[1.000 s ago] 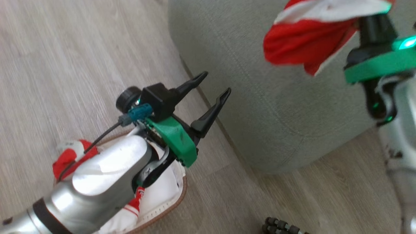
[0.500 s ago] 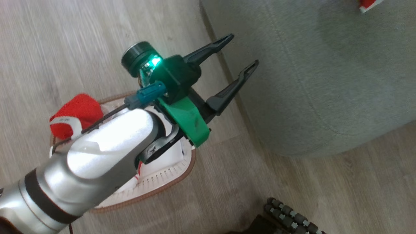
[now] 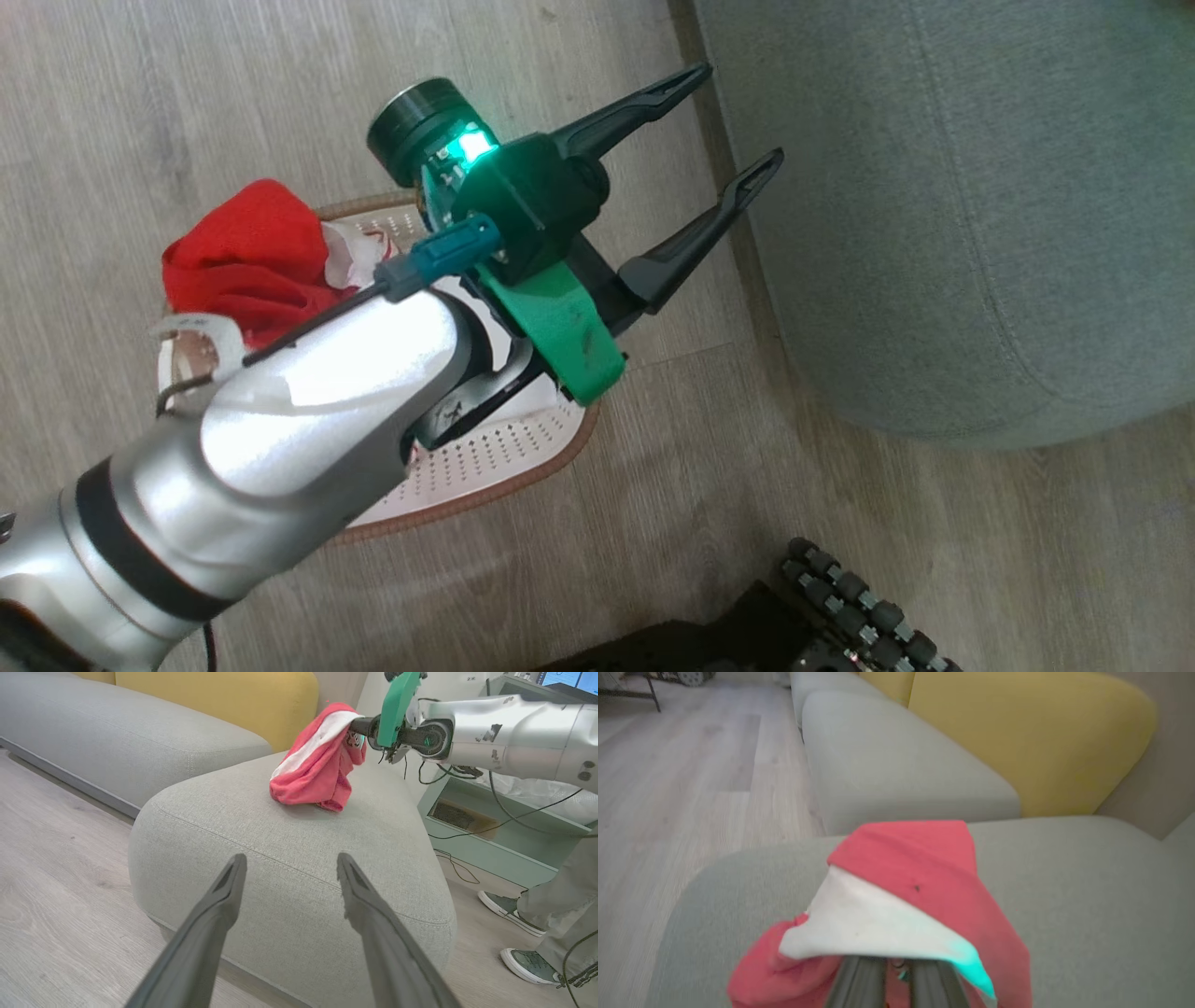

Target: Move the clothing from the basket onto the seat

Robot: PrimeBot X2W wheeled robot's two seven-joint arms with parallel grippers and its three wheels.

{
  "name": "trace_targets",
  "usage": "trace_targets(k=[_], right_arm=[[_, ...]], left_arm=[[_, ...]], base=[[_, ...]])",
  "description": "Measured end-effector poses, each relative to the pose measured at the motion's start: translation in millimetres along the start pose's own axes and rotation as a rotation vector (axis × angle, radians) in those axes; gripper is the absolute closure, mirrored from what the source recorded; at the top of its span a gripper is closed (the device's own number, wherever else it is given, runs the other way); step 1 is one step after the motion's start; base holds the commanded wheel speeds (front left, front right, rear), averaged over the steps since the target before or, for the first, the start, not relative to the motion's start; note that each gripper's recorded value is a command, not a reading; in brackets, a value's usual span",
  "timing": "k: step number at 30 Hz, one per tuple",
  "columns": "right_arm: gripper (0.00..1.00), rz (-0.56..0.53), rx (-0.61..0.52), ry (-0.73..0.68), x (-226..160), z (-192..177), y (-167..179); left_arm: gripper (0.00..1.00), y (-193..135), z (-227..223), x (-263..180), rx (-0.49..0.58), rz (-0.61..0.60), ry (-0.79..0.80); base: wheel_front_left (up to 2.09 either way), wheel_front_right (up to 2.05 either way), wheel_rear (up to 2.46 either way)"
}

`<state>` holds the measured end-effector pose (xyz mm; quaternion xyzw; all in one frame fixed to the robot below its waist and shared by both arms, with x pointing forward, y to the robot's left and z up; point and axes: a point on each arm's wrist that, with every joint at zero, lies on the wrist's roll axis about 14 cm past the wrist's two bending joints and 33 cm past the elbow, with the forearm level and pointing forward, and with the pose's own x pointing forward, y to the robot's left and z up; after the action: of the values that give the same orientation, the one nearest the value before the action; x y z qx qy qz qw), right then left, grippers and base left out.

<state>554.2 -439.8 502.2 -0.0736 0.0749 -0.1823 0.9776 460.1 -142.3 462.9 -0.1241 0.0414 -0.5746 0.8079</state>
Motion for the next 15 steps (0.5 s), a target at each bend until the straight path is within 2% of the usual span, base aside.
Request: trace_targets(k=[4, 11, 13, 15], right_arm=[[1.00, 0.007, -0.023, 0.174, -1.5, -42.1, 5.9], [1.00, 0.037, -0.037, 0.409, -12.0, -84.0, 18.6], [0.31, 0.052, -0.053, 0.433, -14.3, -85.9, 21.8], [0.17, 0.058, -0.049, 0.425, -14.7, -81.9, 22.6]], left_arm=[[0.00, 4.4, -3.6, -3.1, -0.006, 0.013, 0.002], [0.00, 7.8, -5.5, -4.8, -0.001, 0.026, 0.009], [0.00, 7.4, -3.8, -4.6, 0.005, 0.027, 0.009], [0.00, 6.4, -1.0, -4.4, 0.010, 0.026, 0.006]], base=[[0.00, 0.00, 0.00], [0.00, 0.00, 0.00], [0.00, 0.00, 0.00], [0.00, 0.00, 0.00]])
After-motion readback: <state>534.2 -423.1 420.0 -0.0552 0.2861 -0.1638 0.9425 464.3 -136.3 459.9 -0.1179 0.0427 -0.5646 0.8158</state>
